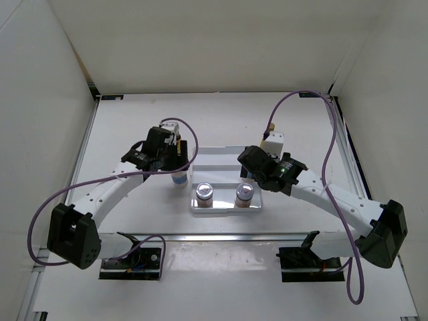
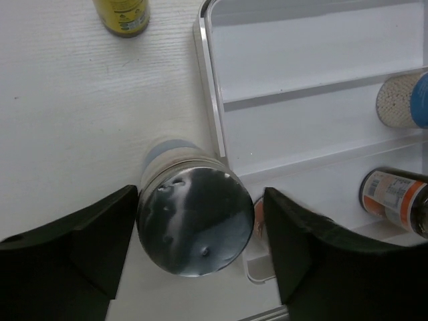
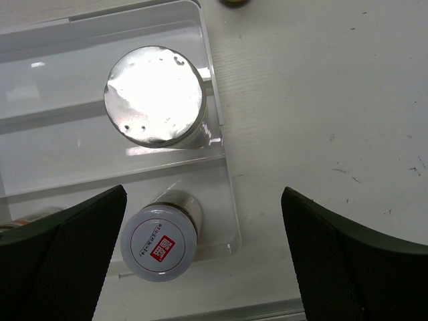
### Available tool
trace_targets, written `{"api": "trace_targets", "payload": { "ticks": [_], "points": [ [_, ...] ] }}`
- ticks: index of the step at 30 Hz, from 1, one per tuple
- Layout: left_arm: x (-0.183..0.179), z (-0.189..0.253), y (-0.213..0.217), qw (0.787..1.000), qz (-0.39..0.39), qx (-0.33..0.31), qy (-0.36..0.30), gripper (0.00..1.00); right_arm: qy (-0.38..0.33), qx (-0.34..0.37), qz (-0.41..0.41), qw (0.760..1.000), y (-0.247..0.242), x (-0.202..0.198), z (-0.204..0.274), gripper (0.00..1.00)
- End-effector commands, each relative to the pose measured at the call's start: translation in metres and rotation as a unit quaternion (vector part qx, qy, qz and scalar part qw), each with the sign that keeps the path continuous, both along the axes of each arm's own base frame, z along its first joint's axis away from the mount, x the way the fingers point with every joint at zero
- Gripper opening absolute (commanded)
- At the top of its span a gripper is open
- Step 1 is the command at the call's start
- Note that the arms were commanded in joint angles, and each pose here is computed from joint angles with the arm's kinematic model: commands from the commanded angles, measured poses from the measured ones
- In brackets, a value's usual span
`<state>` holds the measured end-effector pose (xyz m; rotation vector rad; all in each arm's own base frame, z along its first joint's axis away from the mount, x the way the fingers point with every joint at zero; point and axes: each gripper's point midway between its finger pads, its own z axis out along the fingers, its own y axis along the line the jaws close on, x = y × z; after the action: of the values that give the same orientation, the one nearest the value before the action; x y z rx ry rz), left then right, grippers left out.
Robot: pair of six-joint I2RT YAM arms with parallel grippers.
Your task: Organize the condiment bottles
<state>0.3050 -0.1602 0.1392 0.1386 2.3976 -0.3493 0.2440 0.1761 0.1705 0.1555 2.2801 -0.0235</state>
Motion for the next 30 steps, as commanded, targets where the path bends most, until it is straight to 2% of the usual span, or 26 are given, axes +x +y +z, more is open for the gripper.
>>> {"api": "trace_targets", "payload": {
  "ticks": [1,4,5,6,8,11,12,18,23,30],
  "points": [
    [0.002,0.015,-0.003,1.000,0.001,-0.016,-0.012,0.76,-0.030,0.015,-0.017,0.999,0.002,0.008,0.012,1.00],
    [0.006,0.050,-0.008,0.998,0.002,-0.020,-0.052,0.59,-0.030,0.015,-0.017,0.999,0.002,0.008,0.012,1.00],
    [0.007,0.063,-0.012,0.997,0.003,-0.014,-0.073,0.47,-0.030,0.015,-0.017,0.999,0.002,0.008,0.012,1.00],
    [0.009,0.083,-0.016,0.995,0.003,-0.019,-0.094,0.42,-0.030,0.015,-0.017,0.999,0.002,0.008,0.012,1.00],
    [0.006,0.107,-0.027,0.992,-0.003,-0.032,-0.122,0.35,-0.030,0.009,-0.019,0.999,-0.001,0.008,0.011,1.00],
    [0.007,0.135,-0.042,0.988,-0.014,-0.045,-0.149,0.30,-0.028,0.010,-0.023,0.999,-0.002,0.007,0.011,1.00],
    [0.008,0.144,-0.047,0.986,-0.016,-0.048,-0.158,0.30,-0.028,0.010,-0.023,0.999,-0.002,0.007,0.011,1.00],
    [0.017,0.129,-0.075,0.987,-0.031,-0.043,-0.149,0.30,-0.028,0.010,-0.023,0.999,-0.002,0.007,0.011,1.00],
    [0.020,0.084,-0.089,0.993,-0.041,-0.031,-0.109,0.30,-0.028,0.013,-0.026,0.999,-0.001,0.007,0.011,1.00],
    [0.020,0.041,-0.097,0.996,-0.042,-0.029,-0.072,0.37,-0.031,0.011,-0.029,0.999,-0.002,0.008,0.011,1.00]
  ]
}}
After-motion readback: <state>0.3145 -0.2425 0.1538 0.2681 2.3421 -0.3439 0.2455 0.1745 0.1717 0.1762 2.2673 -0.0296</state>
